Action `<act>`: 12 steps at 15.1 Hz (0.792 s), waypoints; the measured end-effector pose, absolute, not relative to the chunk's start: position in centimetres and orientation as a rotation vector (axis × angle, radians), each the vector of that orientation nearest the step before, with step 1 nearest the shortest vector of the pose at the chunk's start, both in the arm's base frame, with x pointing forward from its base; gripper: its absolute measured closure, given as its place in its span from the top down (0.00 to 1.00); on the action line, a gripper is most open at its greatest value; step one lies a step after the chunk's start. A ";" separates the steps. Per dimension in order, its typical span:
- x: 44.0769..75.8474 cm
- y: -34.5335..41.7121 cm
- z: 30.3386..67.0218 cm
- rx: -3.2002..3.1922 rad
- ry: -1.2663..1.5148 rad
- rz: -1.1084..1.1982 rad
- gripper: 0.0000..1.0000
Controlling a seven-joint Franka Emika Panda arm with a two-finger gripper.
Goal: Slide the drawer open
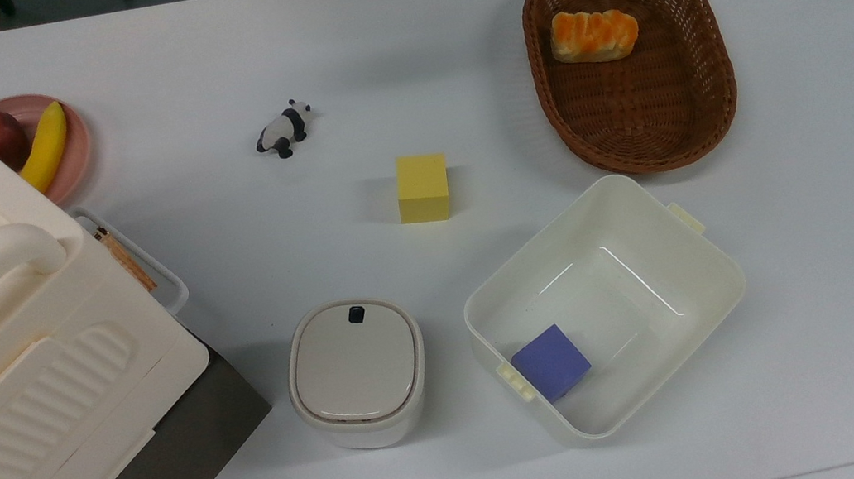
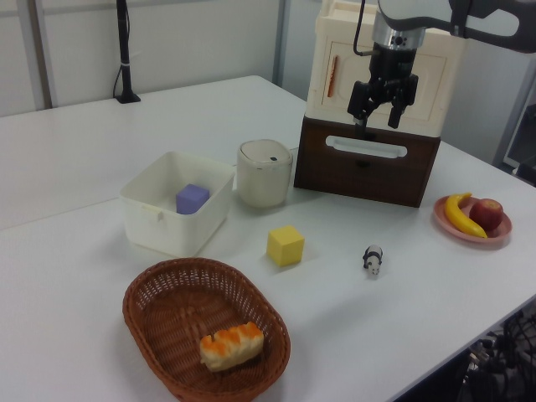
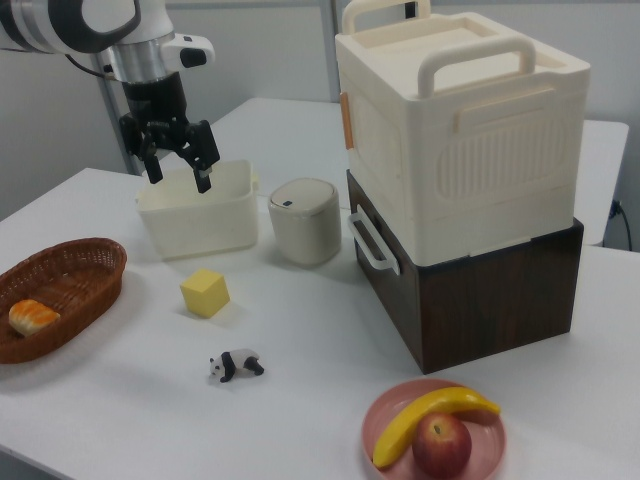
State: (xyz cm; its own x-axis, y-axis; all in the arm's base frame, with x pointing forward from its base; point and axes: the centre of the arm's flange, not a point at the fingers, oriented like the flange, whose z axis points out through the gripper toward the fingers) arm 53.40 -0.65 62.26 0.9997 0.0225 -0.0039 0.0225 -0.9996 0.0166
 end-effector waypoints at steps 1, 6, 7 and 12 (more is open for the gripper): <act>53.4 -0.6 62.2 3.125 0.037 -0.010 1.00; 53.4 -0.5 61.8 3.124 -0.018 -0.023 1.00; 53.5 -0.2 61.7 3.124 -0.034 -0.025 1.00; 54.2 3.2 59.7 3.088 0.056 -0.081 1.00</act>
